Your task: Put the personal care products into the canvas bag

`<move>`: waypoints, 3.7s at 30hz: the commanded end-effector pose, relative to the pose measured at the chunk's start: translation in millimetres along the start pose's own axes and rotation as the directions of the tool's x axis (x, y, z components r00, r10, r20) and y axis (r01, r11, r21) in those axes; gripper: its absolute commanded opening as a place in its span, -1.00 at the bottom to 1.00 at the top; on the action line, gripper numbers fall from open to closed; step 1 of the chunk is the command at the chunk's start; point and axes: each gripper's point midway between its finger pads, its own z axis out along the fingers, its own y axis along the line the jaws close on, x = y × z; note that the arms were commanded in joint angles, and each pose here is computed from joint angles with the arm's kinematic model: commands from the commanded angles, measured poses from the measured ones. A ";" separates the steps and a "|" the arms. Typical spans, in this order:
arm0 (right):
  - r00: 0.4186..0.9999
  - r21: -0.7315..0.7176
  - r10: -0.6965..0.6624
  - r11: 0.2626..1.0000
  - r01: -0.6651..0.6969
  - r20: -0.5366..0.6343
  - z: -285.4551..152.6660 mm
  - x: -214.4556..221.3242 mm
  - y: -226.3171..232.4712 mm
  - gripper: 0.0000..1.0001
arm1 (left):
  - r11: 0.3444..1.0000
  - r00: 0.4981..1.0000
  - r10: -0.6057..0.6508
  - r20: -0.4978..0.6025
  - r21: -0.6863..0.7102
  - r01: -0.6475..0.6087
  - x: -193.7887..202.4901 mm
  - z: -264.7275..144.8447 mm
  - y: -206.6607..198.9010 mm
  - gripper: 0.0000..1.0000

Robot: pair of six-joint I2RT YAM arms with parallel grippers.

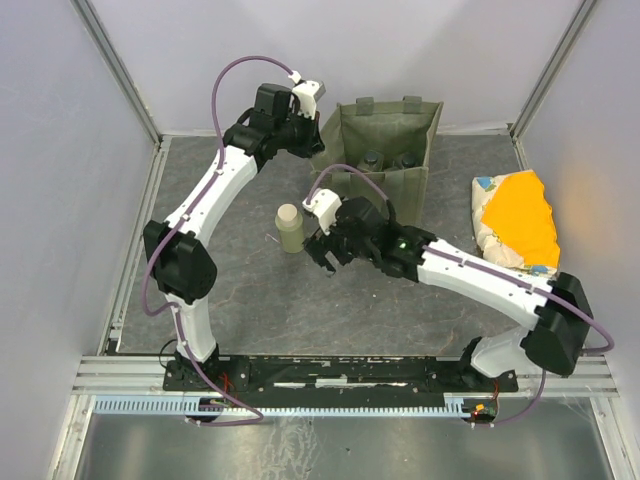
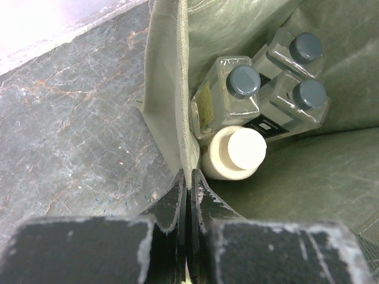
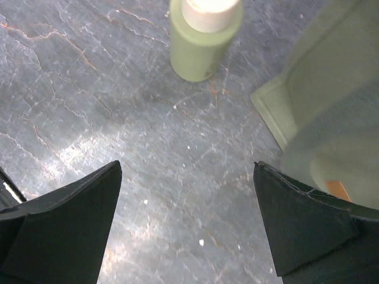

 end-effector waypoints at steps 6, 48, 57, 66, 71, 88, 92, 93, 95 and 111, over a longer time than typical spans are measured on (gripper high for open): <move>0.983 -0.068 -0.121 0.989 0.131 0.141 59.6 -35.6 27.4 1.00 | 0.999 0.989 0.046 0.142 -0.010 -0.045 -52.3 -18.4 1.8 -0.95; 0.983 -0.025 -0.160 0.987 0.158 -0.091 187.9 -18.3 -0.6 0.87 | 0.995 0.988 0.081 0.135 -0.066 -0.072 -51.5 -21.6 12.2 -0.95; 0.986 -0.020 -0.139 0.990 0.138 -0.087 197.5 -8.7 1.1 0.72 | 0.996 0.988 0.078 0.134 -0.064 -0.070 -51.2 -22.0 11.8 -0.95; 0.987 -0.013 -0.137 0.991 0.137 -0.087 182.0 -8.5 -0.4 -0.31 | 0.996 0.988 0.078 0.134 -0.062 -0.070 -51.1 -21.9 12.3 -0.95; 0.986 0.008 -0.141 0.990 0.143 -0.091 167.3 -8.1 -3.0 -0.64 | 0.996 0.988 0.075 0.132 -0.060 -0.068 -50.3 -22.2 11.9 -0.95; 0.990 -0.026 -0.093 0.996 0.091 -0.101 42.3 -19.1 19.3 -1.00 | 0.996 0.989 0.071 0.128 -0.056 -0.065 -48.6 -20.8 12.0 -0.95; 0.990 0.002 -0.058 0.998 0.059 -0.130 2.7 -10.4 10.9 -1.00 | 0.995 0.989 0.078 0.129 -0.065 -0.070 -48.9 -21.4 14.0 -0.95; 0.991 0.019 -0.047 0.999 0.050 -0.126 -9.4 -11.7 6.9 -1.00 | 0.995 0.989 0.077 0.128 -0.066 -0.069 -48.7 -21.6 15.2 -0.95; 0.993 0.052 -0.027 0.998 0.033 -0.113 -30.9 -15.3 -1.2 -1.00 | 0.995 0.989 0.078 0.129 -0.064 -0.071 -49.0 -21.6 14.3 -0.95; 0.976 0.223 0.126 0.961 -0.164 0.175 -137.5 -147.2 -96.4 -1.00 | 0.996 0.989 0.079 0.125 -0.060 -0.072 -47.9 -27.4 12.5 -0.95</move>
